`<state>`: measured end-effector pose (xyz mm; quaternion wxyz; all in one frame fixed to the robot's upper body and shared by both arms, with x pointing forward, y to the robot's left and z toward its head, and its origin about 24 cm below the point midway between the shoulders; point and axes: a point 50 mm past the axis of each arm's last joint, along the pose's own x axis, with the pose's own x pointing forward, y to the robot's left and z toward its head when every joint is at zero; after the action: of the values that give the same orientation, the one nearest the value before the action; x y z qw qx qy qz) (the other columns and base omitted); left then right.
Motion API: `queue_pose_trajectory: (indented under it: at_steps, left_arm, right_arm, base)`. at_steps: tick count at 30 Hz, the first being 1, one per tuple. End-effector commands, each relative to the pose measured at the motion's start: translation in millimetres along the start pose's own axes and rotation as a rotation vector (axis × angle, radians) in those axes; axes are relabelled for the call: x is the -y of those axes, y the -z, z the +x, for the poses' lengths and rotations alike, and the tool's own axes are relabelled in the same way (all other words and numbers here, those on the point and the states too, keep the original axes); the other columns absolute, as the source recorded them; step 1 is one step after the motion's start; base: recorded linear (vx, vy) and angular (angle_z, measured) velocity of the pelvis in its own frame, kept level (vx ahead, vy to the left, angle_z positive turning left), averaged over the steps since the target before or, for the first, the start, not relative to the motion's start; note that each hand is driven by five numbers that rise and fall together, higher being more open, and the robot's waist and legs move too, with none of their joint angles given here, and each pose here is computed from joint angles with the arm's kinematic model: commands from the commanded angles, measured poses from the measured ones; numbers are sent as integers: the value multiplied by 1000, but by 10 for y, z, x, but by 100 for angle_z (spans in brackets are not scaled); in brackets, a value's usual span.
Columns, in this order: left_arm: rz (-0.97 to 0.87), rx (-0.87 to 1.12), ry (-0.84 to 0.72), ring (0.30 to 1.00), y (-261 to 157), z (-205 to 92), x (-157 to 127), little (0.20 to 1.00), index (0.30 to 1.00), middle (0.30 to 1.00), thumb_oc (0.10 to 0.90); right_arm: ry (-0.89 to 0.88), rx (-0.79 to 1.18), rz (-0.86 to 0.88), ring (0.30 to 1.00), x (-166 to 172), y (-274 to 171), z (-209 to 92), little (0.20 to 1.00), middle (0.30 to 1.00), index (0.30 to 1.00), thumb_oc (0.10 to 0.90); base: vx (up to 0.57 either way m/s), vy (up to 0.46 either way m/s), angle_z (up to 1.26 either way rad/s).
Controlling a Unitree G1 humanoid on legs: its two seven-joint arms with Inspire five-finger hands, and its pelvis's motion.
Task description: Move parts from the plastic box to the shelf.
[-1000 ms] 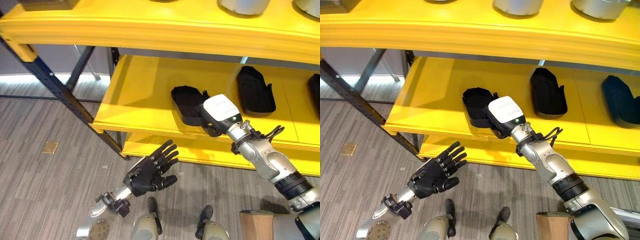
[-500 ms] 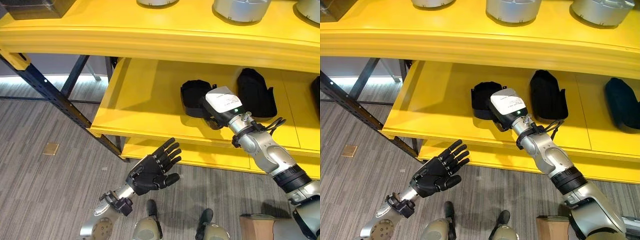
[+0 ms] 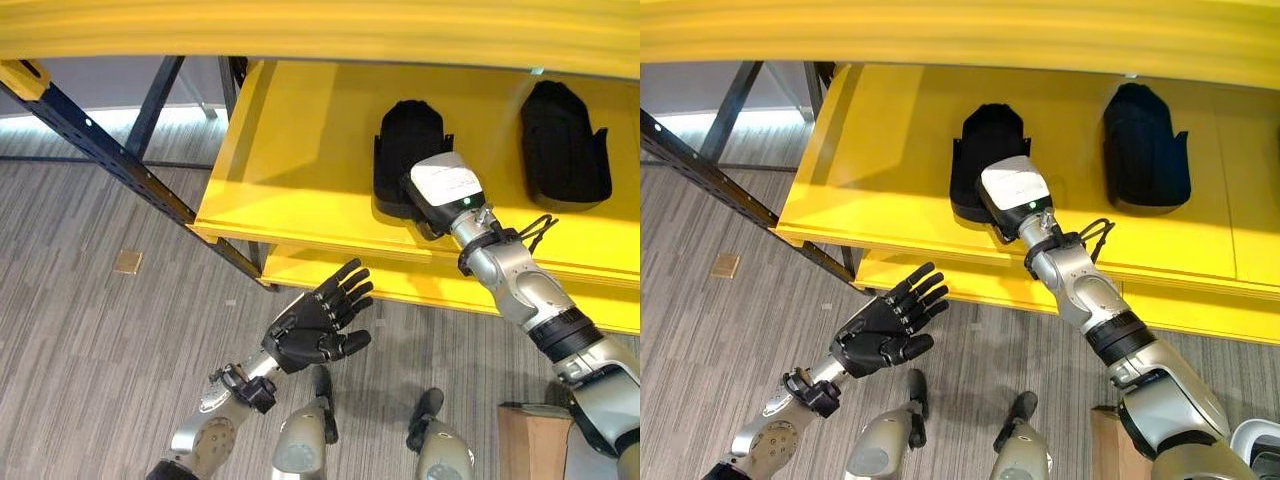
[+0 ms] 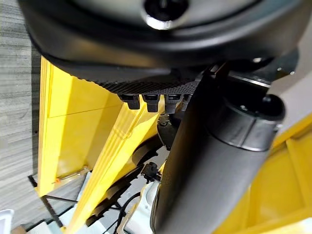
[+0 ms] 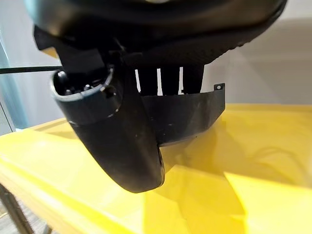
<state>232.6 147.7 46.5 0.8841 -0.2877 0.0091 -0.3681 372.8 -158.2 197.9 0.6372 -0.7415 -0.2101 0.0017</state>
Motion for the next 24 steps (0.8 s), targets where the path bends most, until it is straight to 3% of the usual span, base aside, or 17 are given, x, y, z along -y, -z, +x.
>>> queue_pose_trajectory:
  at_steps: [1,15,24]
  left_arm:
    - [14,153,205,1000,-254,196,374,1000,1000,1000,900]
    - [25,174,224,1000,-342,305,497,1000,1000,1000,900]
    - [19,175,240,1000,-341,340,533,1000,1000,1000,900]
  right_arm:
    - [239,-31,-70,300,693,31,271,300,300,300,400]
    - [346,-215,-192,300,1081,368,344,300,300,300,400]
    - [349,-253,-222,300,1126,437,358,300,300,300,400]
  base:
    - [-63,9,12]
    - [-49,-8,5]
    - [-3,-4,1]
